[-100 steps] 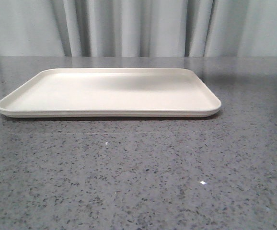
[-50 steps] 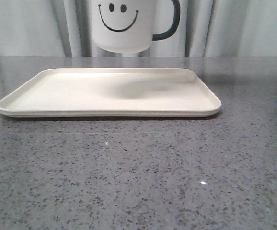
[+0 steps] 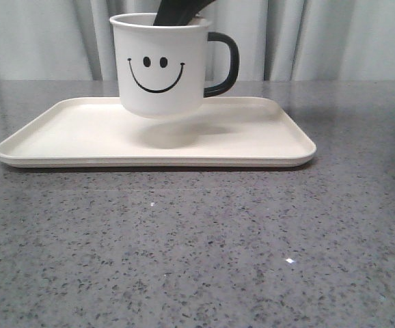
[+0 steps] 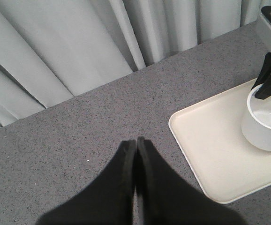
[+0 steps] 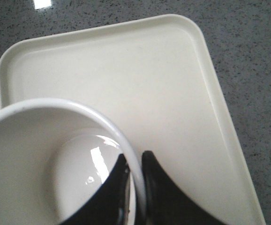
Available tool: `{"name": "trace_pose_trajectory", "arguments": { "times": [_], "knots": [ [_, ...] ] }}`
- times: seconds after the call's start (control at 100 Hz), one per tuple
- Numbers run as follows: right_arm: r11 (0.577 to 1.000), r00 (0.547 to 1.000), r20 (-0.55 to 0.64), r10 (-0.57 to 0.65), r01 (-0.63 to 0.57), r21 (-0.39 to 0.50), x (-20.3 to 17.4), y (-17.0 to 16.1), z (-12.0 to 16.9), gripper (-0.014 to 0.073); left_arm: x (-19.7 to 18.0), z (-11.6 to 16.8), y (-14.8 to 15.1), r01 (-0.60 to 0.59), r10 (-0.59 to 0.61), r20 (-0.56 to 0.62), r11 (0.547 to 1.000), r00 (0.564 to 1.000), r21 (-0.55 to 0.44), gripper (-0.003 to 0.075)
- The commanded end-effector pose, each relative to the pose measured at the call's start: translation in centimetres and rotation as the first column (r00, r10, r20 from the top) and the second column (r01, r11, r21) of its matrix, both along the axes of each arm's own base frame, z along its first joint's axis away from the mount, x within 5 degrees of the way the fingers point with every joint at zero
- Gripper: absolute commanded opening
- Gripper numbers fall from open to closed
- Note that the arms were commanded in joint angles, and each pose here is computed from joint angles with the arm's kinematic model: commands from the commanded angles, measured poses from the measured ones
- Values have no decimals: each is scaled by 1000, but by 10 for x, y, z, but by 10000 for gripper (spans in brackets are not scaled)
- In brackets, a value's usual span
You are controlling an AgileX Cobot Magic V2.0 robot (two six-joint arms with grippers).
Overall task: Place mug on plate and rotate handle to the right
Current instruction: 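Lower the turned mug back onto the tray with the right gripper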
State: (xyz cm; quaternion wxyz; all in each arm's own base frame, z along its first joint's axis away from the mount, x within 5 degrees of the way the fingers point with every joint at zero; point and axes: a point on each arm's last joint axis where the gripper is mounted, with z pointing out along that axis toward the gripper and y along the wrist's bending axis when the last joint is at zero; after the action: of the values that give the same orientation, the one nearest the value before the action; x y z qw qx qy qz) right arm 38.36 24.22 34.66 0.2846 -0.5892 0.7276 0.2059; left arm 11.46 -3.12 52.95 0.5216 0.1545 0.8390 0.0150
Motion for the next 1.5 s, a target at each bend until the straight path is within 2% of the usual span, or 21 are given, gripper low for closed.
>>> {"name": "trace_pose_trajectory", "arguments": {
  "times": [0.0,0.37,1.27,1.37,1.49],
  "knots": [
    [998,998,10,62,-62,25,-20,-5,30,-113,-4,7,2,-1,2,49,1000,999,-21,-20],
    [998,998,-33,61,-61,3,-10,0,9,-113,-4,7,2,-1,2,49,1000,999,-21,-20],
    [998,997,-42,60,-60,-5,-7,1,4,-112,2,-3,-1,-1,1,10,1000,1000,1,-20],
    [998,997,-42,60,-60,-5,-7,1,4,-90,2,-3,-1,-1,1,10,1000,1000,1,-20],
    [998,997,-43,59,-60,-5,-7,1,4,-1,2,-3,-1,-1,1,10,1000,1000,1,-20]
  ]
}}
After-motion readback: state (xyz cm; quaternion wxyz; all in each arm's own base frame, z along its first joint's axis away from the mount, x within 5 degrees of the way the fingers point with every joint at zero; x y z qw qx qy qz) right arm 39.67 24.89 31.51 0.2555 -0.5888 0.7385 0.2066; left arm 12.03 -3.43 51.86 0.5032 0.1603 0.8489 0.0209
